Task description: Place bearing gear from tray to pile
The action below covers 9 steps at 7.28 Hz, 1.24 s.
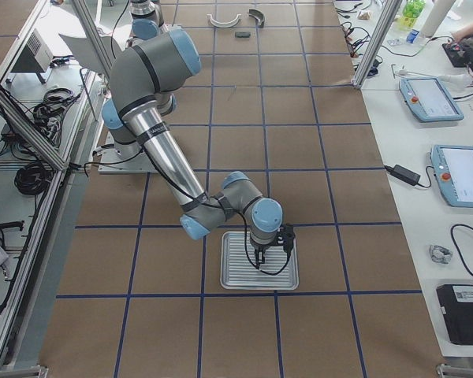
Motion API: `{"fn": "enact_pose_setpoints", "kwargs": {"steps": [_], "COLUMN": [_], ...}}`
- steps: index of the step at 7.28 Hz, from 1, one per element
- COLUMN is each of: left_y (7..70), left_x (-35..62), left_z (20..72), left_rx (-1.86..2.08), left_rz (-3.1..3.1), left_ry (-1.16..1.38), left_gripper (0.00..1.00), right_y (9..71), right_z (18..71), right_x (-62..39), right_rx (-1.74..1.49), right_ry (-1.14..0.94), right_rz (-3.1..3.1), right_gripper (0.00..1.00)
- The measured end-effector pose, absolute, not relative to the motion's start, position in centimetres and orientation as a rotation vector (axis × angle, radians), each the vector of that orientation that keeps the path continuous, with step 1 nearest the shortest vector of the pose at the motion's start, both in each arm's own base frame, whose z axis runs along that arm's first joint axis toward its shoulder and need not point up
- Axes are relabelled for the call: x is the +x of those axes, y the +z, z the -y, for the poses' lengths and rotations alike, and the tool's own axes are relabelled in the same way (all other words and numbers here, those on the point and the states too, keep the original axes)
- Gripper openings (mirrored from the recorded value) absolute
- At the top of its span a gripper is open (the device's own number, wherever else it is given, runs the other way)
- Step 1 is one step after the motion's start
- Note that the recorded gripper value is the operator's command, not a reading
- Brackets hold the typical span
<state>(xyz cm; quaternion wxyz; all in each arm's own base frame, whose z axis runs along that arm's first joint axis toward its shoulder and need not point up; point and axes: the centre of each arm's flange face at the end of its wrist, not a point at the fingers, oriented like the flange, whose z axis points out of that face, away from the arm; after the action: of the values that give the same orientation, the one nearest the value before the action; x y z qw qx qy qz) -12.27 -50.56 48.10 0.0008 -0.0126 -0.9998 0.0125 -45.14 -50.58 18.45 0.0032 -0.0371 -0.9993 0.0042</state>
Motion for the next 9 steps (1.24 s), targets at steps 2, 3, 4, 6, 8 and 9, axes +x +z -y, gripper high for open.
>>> {"fn": "enact_pose_setpoints", "kwargs": {"steps": [2,3,4,6,8,9], "left_y": [48.1,48.1,48.1,48.1,48.1,48.1], "left_x": [-12.3,-12.3,-12.3,-12.2,-12.2,-12.2], "left_z": [50.6,50.6,50.6,50.6,50.6,50.6], "left_rx": [-0.040,-0.040,-0.039,-0.038,-0.037,-0.037], "left_rz": [3.139,3.139,3.139,3.139,3.140,3.141], "left_ry": [0.040,0.040,0.040,0.039,0.040,0.040], "left_gripper": [1.00,1.00,1.00,1.00,1.00,1.00], "right_y": [18.5,18.5,18.7,21.3,25.2,26.0], "right_z": [50.5,50.5,50.3,50.3,51.8,53.5], "right_x": [-45.1,-45.0,-45.0,-44.3,-40.0,-36.6], "right_rx": [-0.115,-0.110,-0.104,-0.088,-0.025,-0.002], "right_ry": [0.011,0.008,-0.003,-0.003,0.020,0.026], "right_rz": [3.132,3.133,3.131,3.100,3.076,3.075], "right_gripper": [0.00,0.00,0.00,0.00,0.00,0.00]}}
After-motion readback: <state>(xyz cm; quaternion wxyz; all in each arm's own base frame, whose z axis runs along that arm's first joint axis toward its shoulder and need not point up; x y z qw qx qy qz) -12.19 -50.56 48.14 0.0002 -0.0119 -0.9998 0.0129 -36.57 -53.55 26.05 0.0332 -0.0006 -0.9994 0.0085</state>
